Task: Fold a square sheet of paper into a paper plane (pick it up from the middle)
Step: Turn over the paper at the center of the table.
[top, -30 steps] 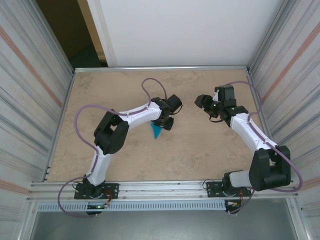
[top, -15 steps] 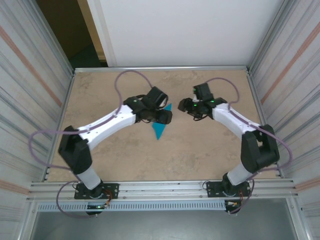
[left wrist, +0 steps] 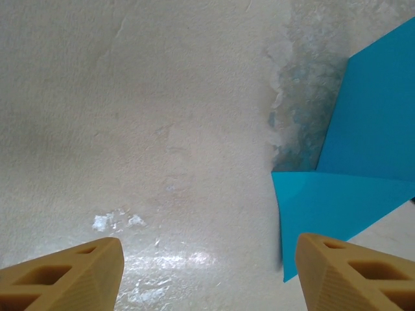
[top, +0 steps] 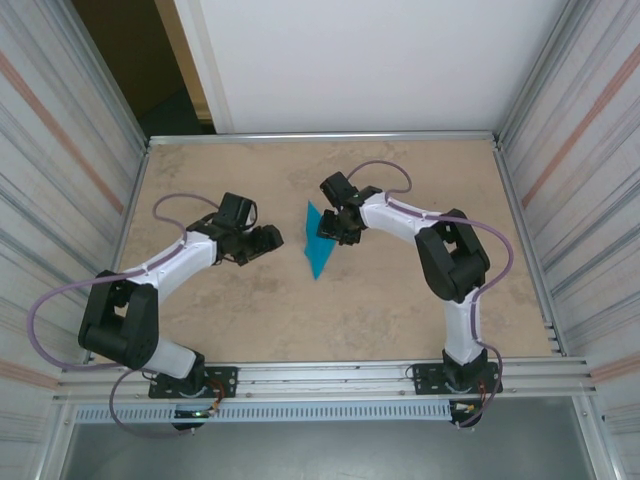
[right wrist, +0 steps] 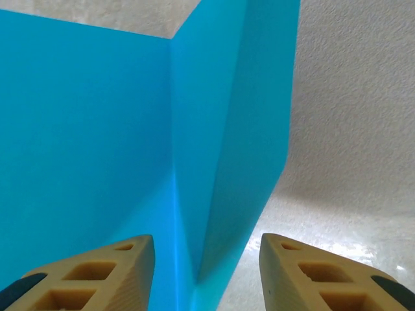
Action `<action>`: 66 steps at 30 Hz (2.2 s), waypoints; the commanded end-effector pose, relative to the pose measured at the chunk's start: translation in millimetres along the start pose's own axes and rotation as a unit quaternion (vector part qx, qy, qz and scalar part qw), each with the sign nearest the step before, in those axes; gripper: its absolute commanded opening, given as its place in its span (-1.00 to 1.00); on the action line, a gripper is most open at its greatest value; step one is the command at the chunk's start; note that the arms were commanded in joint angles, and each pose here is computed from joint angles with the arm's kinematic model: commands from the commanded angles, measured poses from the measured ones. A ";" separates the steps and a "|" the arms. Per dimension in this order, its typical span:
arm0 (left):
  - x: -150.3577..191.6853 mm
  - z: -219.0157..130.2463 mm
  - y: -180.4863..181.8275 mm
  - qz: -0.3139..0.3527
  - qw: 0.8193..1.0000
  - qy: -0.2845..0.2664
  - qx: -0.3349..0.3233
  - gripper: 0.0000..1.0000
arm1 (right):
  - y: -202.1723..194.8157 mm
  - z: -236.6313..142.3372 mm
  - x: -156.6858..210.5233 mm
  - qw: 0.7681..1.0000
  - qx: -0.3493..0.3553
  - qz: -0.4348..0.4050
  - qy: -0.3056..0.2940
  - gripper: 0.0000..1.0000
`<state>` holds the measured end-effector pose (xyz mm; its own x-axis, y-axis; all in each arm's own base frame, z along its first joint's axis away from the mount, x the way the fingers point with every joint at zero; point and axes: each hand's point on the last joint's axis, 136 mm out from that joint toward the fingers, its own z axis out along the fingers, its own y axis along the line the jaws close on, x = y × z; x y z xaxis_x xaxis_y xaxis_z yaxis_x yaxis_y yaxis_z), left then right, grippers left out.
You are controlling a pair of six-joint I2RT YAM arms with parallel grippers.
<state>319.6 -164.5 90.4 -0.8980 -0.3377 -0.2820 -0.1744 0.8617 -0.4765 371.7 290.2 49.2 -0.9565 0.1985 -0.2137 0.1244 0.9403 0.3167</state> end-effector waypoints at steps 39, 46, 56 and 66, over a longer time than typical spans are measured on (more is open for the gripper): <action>29.8 36.8 -89.3 0.066 0.985 0.056 0.152 -0.08 | -21.7 -20.0 -19.5 0.952 -0.299 0.059 -0.039 -0.81; 47.4 55.4 -111.6 0.098 0.978 0.088 0.161 -0.38 | -40.7 -6.6 -15.1 0.952 -0.295 0.076 -0.036 -0.79; 49.8 81.4 -144.3 0.122 0.969 0.118 0.181 -0.62 | -55.4 6.7 -9.0 0.955 -0.284 0.088 -0.024 -0.75; 64.1 107.8 -152.1 0.144 0.963 0.162 0.161 -0.73 | -64.2 3.5 -10.1 0.954 -0.280 0.104 -0.025 -0.60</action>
<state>338.0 -353.5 56.4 -0.9773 0.0327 -0.2091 0.1674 0.7240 -0.6692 377.2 231.3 29.5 -0.9110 0.3776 -0.1657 0.1064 0.6036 0.7902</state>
